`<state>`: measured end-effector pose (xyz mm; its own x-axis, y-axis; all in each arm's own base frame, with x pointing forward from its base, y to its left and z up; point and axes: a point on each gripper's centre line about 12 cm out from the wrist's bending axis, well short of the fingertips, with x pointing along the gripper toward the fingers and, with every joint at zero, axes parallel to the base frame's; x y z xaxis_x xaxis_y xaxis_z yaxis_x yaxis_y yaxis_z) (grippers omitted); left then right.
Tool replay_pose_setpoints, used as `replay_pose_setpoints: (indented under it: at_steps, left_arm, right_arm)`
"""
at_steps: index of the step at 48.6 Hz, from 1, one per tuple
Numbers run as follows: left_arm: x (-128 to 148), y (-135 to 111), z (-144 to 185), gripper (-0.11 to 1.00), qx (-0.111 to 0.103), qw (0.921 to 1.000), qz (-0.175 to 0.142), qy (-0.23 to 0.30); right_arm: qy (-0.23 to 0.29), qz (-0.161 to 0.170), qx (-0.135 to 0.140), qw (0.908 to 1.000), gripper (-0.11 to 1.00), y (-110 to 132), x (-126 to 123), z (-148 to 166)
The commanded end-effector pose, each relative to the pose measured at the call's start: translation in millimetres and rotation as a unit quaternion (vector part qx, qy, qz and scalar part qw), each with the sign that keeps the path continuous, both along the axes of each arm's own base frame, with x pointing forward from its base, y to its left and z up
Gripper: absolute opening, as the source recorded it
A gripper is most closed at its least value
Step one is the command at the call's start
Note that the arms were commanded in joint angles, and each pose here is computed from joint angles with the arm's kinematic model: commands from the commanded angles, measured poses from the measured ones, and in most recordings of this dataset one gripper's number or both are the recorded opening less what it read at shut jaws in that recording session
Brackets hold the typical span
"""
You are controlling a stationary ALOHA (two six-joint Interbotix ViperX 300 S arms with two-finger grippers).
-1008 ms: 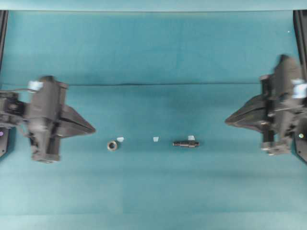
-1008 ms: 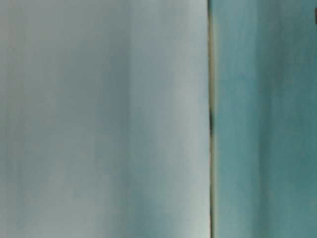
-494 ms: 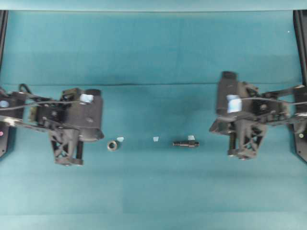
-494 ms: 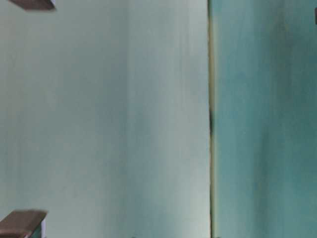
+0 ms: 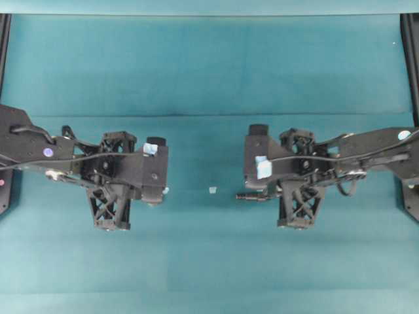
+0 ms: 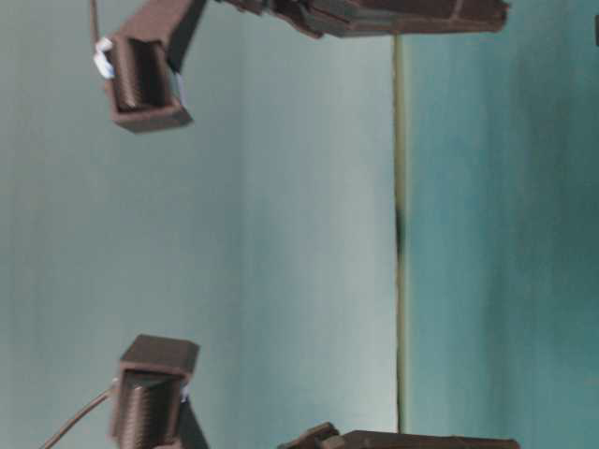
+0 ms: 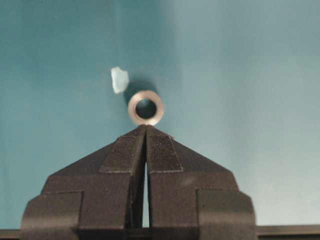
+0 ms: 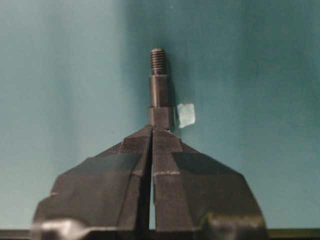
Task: Insert the washer onto the shaft with both hands.
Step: 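Open both grippers and lower them around the washer and shaft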
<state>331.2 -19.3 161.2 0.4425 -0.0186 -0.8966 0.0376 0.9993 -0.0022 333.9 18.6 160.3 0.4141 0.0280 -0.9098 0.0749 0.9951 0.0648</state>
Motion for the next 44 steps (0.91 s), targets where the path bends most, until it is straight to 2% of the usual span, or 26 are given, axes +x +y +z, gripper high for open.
replay_pose_setpoints:
  at_steps: [1,19,24,28,30,33,40,42,44]
  left_arm:
    - [6,-1,5,0.02,0.000,0.9999,0.000,-0.012]
    - [7,-1,4,0.02,-0.013,0.9995,0.022,-0.018]
    - [6,-2,2,0.02,-0.014,0.9994,0.022,-0.022]
    - [5,-2,-2,0.04,-0.014,0.9995,0.023,-0.016]
    - [4,-2,-4,0.08,-0.012,0.9996,0.020,-0.013]
    - [3,-3,-6,0.22,-0.010,0.9997,0.015,-0.014]
    - [1,-3,-12,0.66,-0.012,0.9996,0.016,-0.019]
    - [0,-3,-15,0.78,-0.012,0.9996,0.016,-0.019]
    - [0,-3,-18,0.86,-0.012,0.9996,0.017,-0.018]
  right_arm:
    - [-0.007,0.005,-0.002,1.0000,-0.10,1,5,4]
    - [0.004,0.006,-0.003,1.0000,-0.06,1,6,-9]
    - [0.006,0.007,-0.003,1.0000,0.00,1,8,-13]
    - [0.008,0.007,-0.004,0.9999,0.11,1,9,-16]
    - [0.012,0.006,-0.004,0.9999,0.19,1,9,-18]
    - [0.017,0.006,-0.006,0.9998,0.35,0,9,-21]
    - [0.022,0.014,-0.018,0.9995,0.77,-2,10,-26]
    - [0.021,0.016,-0.019,0.9995,0.82,-2,11,-26]
    - [0.022,0.017,-0.021,0.9994,0.81,-2,11,-27]
